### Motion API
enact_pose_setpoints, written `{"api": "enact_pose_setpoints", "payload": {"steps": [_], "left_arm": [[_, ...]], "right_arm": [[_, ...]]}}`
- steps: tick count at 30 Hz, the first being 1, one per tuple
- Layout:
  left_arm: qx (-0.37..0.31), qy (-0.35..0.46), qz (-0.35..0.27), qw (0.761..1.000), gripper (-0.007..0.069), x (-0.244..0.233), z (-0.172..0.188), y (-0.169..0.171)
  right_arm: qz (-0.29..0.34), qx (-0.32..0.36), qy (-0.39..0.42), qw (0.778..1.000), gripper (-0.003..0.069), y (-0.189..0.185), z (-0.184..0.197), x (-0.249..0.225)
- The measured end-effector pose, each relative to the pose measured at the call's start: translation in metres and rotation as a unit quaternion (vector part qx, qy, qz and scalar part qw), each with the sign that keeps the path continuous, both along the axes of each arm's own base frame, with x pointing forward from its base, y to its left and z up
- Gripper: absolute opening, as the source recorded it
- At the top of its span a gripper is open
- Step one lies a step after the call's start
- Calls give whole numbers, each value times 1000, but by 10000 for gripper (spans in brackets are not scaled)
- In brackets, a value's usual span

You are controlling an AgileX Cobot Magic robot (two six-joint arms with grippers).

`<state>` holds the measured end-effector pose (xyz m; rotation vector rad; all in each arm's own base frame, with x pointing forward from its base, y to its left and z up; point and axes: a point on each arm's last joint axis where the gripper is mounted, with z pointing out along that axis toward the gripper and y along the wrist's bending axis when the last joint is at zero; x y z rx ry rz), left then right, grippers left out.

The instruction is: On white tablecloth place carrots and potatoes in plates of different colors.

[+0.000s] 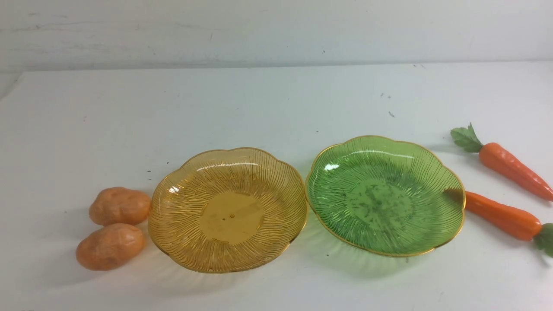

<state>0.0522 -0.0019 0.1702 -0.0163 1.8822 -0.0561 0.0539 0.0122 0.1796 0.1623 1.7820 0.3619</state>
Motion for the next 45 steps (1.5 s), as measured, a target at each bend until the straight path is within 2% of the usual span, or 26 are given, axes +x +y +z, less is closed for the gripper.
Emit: {"api": "enact_pose_setpoints", "payload": {"steps": [1, 3, 6, 10, 13, 16, 17, 19, 21, 22, 23, 27, 30, 31, 34, 40, 45], "left_arm": [[0, 0, 0, 1000, -3, 0, 0, 0], [-1, 0, 0, 1000, -3, 0, 0, 0], [-1, 0, 0, 1000, -3, 0, 0, 0], [-1, -2, 0, 1000, -3, 0, 0, 0], [-1, -1, 0, 1000, -3, 0, 0, 0], [-1, -2, 0, 1000, -3, 0, 0, 0], [-1, -2, 0, 1000, -3, 0, 0, 0], [-1, -2, 0, 1000, -3, 0, 0, 0], [-1, -2, 0, 1000, -3, 0, 0, 0], [-1, -2, 0, 1000, -3, 0, 0, 0], [-1, -2, 0, 1000, -3, 0, 0, 0], [-1, -2, 0, 1000, -3, 0, 0, 0], [-1, -2, 0, 1000, -3, 0, 0, 0], [-1, -2, 0, 1000, -3, 0, 0, 0], [-1, -2, 0, 1000, -3, 0, 0, 0], [-1, -2, 0, 1000, -3, 0, 0, 0], [-1, -2, 0, 1000, -3, 0, 0, 0]], "right_arm": [[-3, 124, 13, 992, -17, 4, 2, 0], [-2, 229, 23, 973, -17, 7, 4, -1], [-1, 312, 25, 950, -17, 9, 8, -1], [-10, 336, 6, 942, -17, 7, 12, 0], [13, 264, -22, 964, -17, 8, 26, -2], [31, 169, -103, 980, -17, 7, 82, -10], [32, 134, -101, 985, -15, 7, 96, -8], [39, 69, -64, 995, -14, 9, 118, 1], [43, 5, 45, 998, -14, 9, 124, 21], [35, -24, 125, 991, -14, 7, 121, 33], [29, -28, 150, 988, -14, 6, 120, 37], [-21, -101, 332, 938, -14, -7, 96, 71], [-34, -132, 383, 913, -14, -11, 87, 93], [-32, -147, 421, 895, -14, -11, 80, 114], [-25, -155, 453, 878, -14, -9, 70, 148], [-29, -155, 468, 870, -14, -18, 63, 209], [-15, -154, 504, 850, -14, -32, 51, 245]]}}
